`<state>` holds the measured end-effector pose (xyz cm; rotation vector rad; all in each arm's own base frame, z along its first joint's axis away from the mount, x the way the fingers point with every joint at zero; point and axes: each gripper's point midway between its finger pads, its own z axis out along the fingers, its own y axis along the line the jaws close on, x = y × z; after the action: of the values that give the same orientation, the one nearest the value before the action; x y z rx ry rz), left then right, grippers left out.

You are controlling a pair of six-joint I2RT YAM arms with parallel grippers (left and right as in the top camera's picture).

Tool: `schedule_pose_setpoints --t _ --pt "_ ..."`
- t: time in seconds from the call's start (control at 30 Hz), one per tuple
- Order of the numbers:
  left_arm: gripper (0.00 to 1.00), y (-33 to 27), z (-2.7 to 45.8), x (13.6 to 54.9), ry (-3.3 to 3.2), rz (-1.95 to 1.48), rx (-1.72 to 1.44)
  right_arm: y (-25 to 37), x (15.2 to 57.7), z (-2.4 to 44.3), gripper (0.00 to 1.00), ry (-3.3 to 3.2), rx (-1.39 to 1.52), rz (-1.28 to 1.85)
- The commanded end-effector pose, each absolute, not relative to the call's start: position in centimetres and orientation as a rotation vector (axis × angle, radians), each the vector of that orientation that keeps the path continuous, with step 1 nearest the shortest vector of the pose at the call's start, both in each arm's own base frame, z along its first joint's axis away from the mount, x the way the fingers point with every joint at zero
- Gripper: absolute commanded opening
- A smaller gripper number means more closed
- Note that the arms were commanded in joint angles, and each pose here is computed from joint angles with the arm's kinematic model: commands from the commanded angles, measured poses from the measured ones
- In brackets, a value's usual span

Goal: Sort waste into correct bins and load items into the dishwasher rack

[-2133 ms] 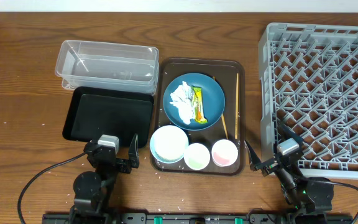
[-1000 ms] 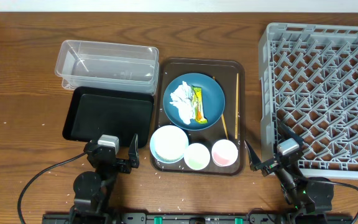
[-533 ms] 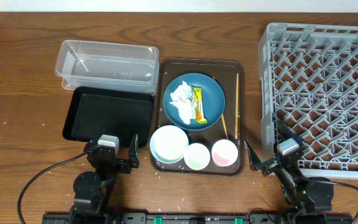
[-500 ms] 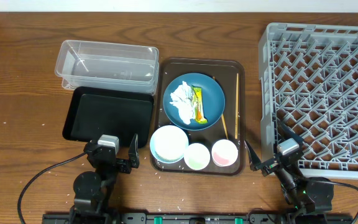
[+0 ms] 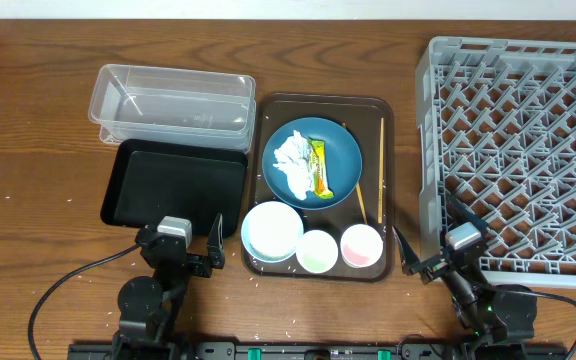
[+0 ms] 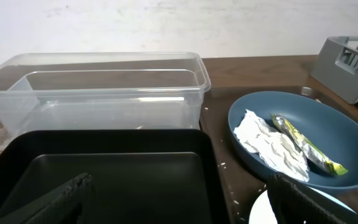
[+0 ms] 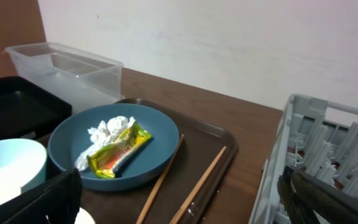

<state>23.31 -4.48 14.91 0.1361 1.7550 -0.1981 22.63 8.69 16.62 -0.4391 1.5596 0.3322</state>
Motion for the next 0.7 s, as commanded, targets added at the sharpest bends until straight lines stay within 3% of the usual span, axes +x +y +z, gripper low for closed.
schedule_pose_setpoints --t 0.0,0.2,0.37,0.67 --pt "0.91 -4.7 14.3 23.3 1.763 -0.21 0.143 8.9 22.5 16.5 0.99 1.559 -0.443 0.358" --pt "0.91 -4.7 15.1 23.4 1.746 -0.326 0.007 9.8 22.0 16.4 0.99 1.601 -0.362 0.529" --pt "0.91 -5.3 18.8 22.8 1.675 -0.397 0.007 10.8 21.4 17.1 0.99 1.621 -0.385 0.619" --pt "0.91 -6.4 23.3 21.9 1.92 -0.492 -0.03 10.9 21.0 22.8 0.99 1.863 -0.394 0.642"
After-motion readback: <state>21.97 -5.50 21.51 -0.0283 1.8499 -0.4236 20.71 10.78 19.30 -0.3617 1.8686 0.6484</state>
